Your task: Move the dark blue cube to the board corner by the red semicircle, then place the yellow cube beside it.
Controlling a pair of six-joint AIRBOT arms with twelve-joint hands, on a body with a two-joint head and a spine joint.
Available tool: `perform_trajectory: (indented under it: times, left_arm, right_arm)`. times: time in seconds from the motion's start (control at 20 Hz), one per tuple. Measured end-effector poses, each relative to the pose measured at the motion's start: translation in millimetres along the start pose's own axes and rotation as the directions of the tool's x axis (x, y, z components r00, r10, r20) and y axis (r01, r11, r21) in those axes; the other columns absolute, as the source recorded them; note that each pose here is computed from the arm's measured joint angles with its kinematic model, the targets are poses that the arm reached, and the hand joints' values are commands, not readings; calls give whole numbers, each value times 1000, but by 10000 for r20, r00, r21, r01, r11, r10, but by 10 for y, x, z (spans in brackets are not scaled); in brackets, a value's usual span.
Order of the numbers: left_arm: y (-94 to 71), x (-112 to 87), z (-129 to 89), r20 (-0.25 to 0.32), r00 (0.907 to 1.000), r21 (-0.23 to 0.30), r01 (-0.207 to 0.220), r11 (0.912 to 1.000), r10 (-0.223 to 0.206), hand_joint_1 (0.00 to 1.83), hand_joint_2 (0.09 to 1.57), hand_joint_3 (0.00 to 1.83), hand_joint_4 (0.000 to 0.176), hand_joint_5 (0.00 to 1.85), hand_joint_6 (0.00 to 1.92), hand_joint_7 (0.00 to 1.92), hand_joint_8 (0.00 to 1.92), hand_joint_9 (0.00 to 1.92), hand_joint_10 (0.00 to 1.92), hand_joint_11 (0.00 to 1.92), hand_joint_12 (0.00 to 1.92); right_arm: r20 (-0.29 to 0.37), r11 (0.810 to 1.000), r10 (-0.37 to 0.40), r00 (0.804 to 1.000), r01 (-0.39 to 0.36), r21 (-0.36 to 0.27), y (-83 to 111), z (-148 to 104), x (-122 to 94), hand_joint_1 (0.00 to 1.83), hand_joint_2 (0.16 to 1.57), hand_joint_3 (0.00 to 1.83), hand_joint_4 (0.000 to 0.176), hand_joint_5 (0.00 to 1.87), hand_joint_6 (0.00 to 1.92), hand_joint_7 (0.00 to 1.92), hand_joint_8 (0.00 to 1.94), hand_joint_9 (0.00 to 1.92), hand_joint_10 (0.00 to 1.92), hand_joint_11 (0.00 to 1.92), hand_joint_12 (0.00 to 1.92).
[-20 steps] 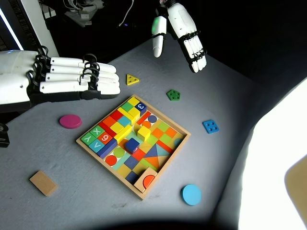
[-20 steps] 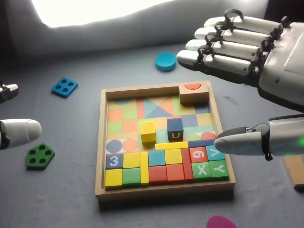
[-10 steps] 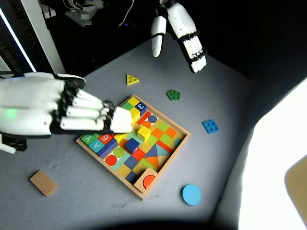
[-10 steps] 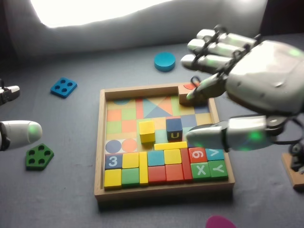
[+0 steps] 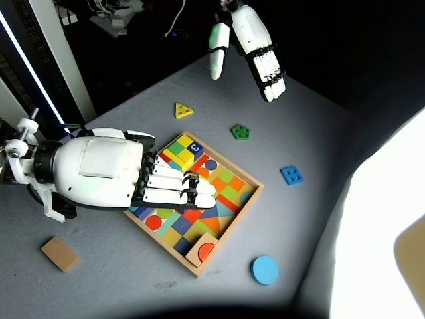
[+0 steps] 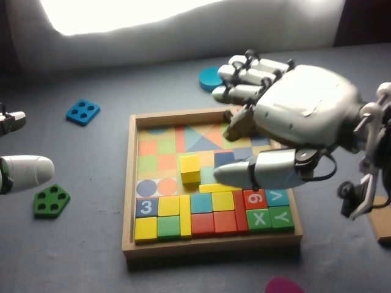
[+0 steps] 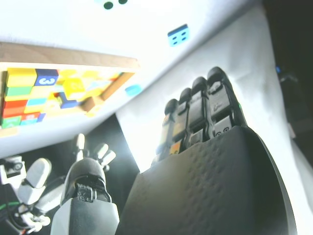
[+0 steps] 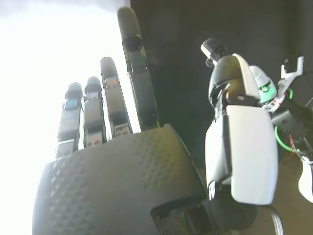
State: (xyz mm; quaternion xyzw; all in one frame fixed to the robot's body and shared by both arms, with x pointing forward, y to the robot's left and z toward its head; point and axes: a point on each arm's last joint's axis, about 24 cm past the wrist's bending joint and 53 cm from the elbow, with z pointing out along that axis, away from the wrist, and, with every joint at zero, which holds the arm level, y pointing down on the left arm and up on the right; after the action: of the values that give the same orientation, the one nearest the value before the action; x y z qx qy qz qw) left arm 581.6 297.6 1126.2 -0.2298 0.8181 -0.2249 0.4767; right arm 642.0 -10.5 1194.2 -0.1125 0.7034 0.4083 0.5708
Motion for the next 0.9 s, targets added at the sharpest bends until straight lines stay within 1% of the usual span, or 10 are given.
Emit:
perform_trajectory:
  times: [0.05, 0.15, 0.25, 0.35, 0.4, 0.45, 0.6, 0.65, 0.8, 0.9]
  left_arm:
    - [0, 0, 0, 1, 10000, -2, 3, 10000, -3, 0, 1096, 0, 16, 0, 0, 0, 0, 0, 0, 0, 0]
    - [1, 1, 0, -2, 10000, -5, 7, 10000, -7, 0, 1105, 0, 13, 0, 0, 0, 0, 0, 0, 0, 0]
    - [0, 0, 0, 0, 10000, 0, 0, 10000, 0, 0, 1104, 0, 10, 0, 0, 0, 0, 0, 0, 0, 0]
    - [0, 1, 0, -4, 10000, -1, 4, 10000, -4, 0, 1103, 0, 9, 0, 0, 6, 2, 0, 0, 0, 0]
    - [0, 0, 0, 0, 10000, 0, 4, 10000, -4, 0, 1100, 0, 12, 0, 0, 8, 3, 0, 0, 0, 0]
    - [5, -5, 3, 2, 10000, -9, -5, 10000, 5, 0, 1103, 0, 11, 0, 0, 10, 4, 0, 0, 0, 0]
    - [5, -3, 3, -4, 10000, -12, 3, 10000, -3, 0, 1104, 0, 8, 0, 0, 1, 0, 0, 0, 0, 0]
    - [6, -2, 3, -7, 10000, -15, 14, 10000, -14, 0, 1100, 0, 0, 0, 0, 7, 3, 0, 0, 0, 0]
    - [3, -7, 3, 13, 9999, -5, 123, 9999, -123, 0, 1107, 1, 0, 0, 0, 7, 3, 0, 0, 0, 0]
    - [-3, -10, 4, 23, 9999, 14, 141, 9999, -141, 0, 1104, 0, 0, 9, 4, 7, 2, 0, 0, 0, 0]
  right_arm:
    - [-203, 9997, 240, 9995, -238, 77, -2, 21, 67, 0, 1109, 8, 0, 854, 15, 226, 0, 18, 0, 0, 0]
    - [-466, 9992, 371, 9982, -363, 182, -29, 41, 139, 0, 1114, 9, 0, 868, 19, 178, 0, 2, 0, 0, 0]
    - [-467, 9979, 586, 9972, -572, 298, -58, 58, 124, 0, 1101, 1, 0, 888, 24, 200, 9, 27, 11, 0, 0]
    - [-411, 9977, 593, 9974, -579, 345, -79, 86, 110, 0, 1108, 4, 0, 896, 22, 195, 3, 34, 11, 0, 0]
    - [-440, 9977, 602, 9972, -587, 345, -72, 102, 129, 0, 1110, 5, 0, 888, 17, 184, 0, 18, 4, 0, 0]
    - [-513, 9965, 757, 9958, -737, 389, -71, 123, 163, 0, 1108, 3, 0, 898, 19, 190, 3, 19, 3, 0, 0]
    - [-681, 9959, 793, 9945, -761, 482, -84, 187, 240, 0, 1102, 0, 0, 885, 11, 177, 0, 12, 0, 0, 0]
    - [-668, 9959, 781, 9947, -747, 511, -101, 195, 236, 0, 1099, 0, 0, 903, 18, 198, 9, 29, 7, 0, 0]
    - [-553, 9947, 771, 9955, -731, 718, -215, 230, 202, 0, 1098, 0, 0, 914, 19, 226, 16, 54, 16, 0, 0]
    - [-564, 9947, 803, 9952, -764, 685, -197, 254, 222, 0, 1090, 0, 0, 903, 12, 214, 9, 42, 10, 0, 0]
